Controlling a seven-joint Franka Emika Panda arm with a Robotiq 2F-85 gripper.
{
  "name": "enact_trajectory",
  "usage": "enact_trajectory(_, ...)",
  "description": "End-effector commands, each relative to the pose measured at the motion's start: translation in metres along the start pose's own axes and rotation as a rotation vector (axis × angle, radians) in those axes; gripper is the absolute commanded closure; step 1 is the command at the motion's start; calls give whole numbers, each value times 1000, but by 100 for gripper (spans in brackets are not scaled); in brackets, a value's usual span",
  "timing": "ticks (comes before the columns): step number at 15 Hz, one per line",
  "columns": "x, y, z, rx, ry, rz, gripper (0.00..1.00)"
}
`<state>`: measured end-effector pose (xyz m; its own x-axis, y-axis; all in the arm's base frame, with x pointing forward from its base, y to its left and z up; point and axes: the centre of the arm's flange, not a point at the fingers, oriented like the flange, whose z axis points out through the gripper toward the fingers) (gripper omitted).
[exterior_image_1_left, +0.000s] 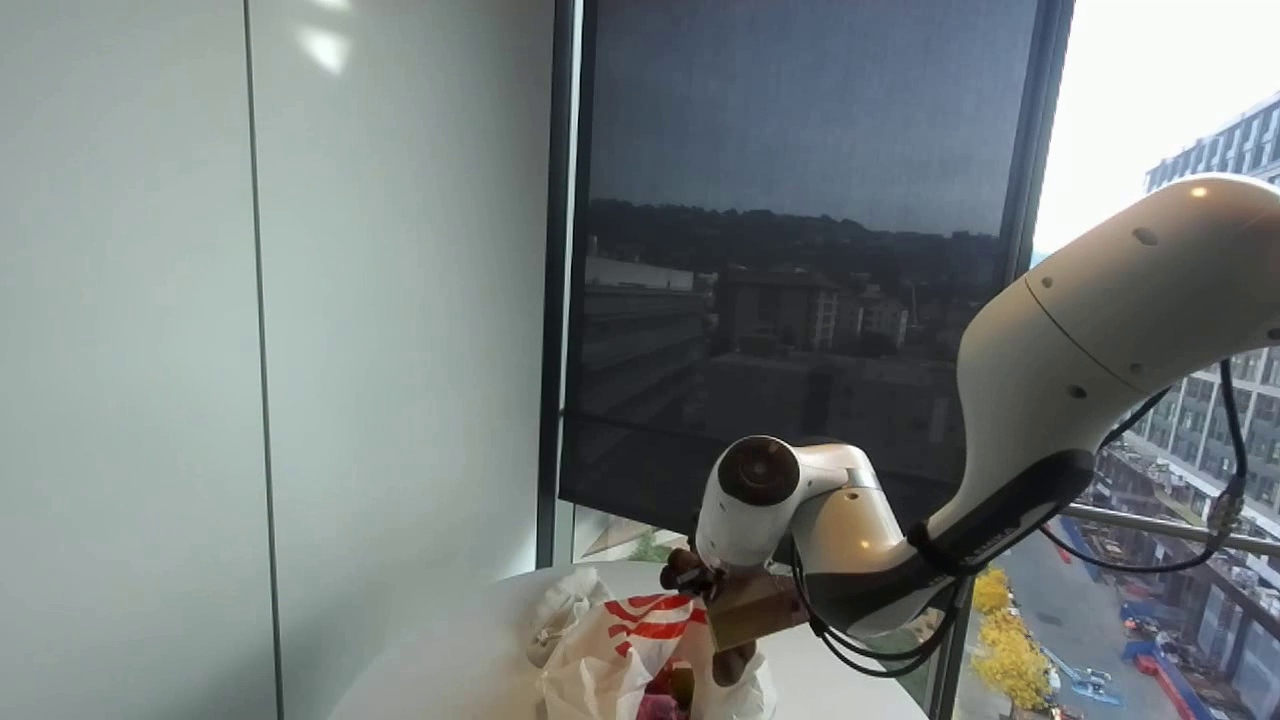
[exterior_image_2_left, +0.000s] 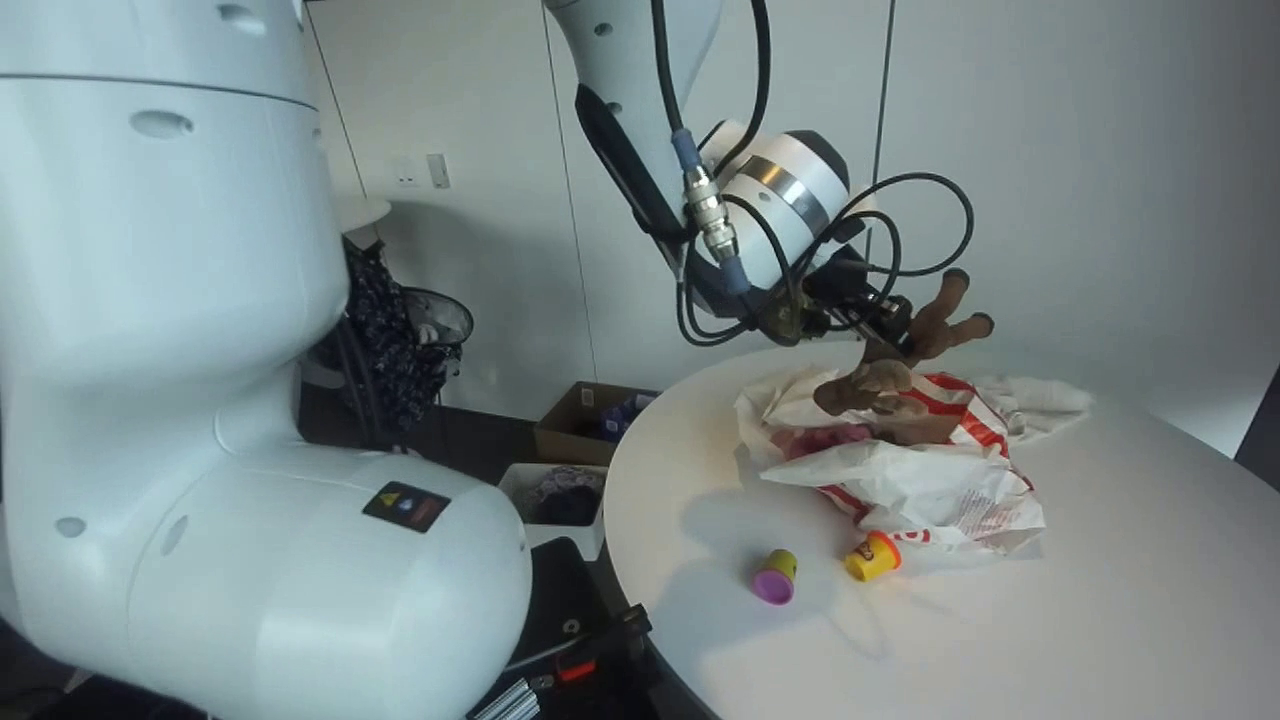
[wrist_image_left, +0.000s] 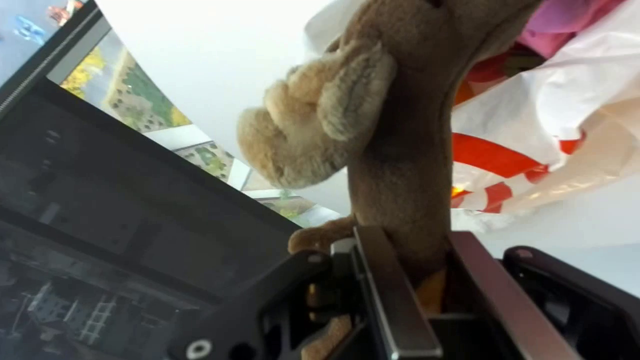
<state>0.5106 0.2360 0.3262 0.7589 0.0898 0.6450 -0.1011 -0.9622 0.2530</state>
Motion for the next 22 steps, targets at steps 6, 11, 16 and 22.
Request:
enact_trajectory(6,-36,-38,99,262,-99,-57,95)
enact_trajectory(11,-59,-36,129,274,-175,-101,95)
enact_trajectory(16,-68,-26,124,273,-274,-125,95)
enact_trajectory(22,-68,-49,144,310,-383,-225,95)
